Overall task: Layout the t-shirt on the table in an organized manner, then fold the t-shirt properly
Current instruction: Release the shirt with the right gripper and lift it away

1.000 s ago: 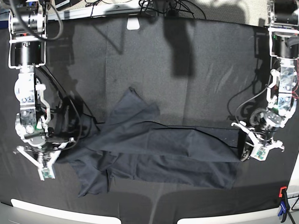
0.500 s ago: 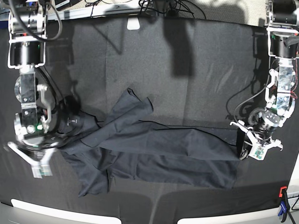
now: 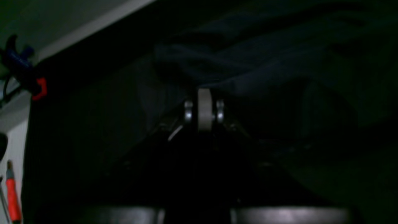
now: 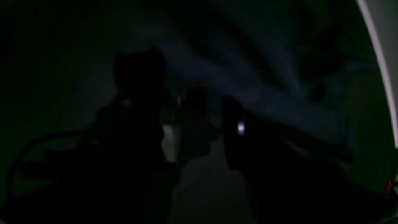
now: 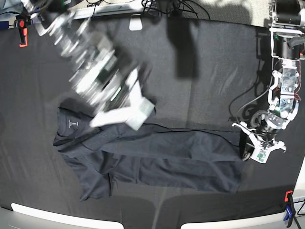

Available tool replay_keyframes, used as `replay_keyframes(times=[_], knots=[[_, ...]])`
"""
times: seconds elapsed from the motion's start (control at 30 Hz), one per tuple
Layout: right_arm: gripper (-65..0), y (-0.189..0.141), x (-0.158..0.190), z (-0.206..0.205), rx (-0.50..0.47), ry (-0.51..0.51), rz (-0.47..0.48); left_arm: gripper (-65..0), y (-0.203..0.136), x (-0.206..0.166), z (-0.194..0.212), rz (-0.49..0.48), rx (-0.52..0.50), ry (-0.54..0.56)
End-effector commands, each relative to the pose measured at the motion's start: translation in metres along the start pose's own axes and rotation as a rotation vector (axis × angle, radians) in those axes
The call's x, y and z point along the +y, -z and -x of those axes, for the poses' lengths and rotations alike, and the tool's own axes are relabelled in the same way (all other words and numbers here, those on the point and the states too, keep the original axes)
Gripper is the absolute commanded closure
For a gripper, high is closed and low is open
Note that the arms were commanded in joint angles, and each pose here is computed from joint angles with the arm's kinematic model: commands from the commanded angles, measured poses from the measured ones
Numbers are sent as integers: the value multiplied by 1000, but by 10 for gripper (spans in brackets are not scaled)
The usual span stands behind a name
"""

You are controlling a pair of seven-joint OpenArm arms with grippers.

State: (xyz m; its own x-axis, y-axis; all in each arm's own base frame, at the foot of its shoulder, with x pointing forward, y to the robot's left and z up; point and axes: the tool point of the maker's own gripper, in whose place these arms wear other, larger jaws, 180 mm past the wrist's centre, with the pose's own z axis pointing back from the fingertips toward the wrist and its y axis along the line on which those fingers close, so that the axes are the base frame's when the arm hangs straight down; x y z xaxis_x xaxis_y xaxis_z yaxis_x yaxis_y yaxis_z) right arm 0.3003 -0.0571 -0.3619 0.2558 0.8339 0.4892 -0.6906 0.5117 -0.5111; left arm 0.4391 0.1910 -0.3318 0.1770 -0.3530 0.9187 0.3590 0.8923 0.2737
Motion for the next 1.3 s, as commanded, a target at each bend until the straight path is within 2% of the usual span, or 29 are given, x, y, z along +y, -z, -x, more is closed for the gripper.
replay_keyframes(times=[0.0,0.13,0.27,0.4,0.53,0.57,0.6,0.67,0.77,0.9,1.17,1.27], knots=[[-216,-4,-12,-6,-18,-23,61,0,1,14,-23,-28,-67,11],[-216,1,8,5,16,-37,25,0,2,14,-23,-28,-68,12],[-216,16,13,31,95,-49,17,0,2,14,-23,-28,-68,11],[-216,27,16,43,102,-75,25,0,1,14,-23,-28,-68,11],[-215,28,14,43,96,-60,40,0,1,14,-23,-28,-68,11],[-200,28,12,43,96,-53,48,0,1,14,-23,-28,-68,11],[-150,28,11,44,99,-48,54,0,1,14,-23,-28,-68,11],[0,28,11,44,103,-46,54,0,1,14,-23,-28,-68,11],[0,25,16,48,122,-45,47,0,1,14,-23,-28,-68,11],[0,9,40,41,84,-32,2,0,2,14,-23,-28,-68,12],[0,-52,91,30,41,-5,-81,0,2,14,-24,-28,-69,12],[0,-68,97,30,27,-8,-93,0,2,14,-24,-28,-69,11]])
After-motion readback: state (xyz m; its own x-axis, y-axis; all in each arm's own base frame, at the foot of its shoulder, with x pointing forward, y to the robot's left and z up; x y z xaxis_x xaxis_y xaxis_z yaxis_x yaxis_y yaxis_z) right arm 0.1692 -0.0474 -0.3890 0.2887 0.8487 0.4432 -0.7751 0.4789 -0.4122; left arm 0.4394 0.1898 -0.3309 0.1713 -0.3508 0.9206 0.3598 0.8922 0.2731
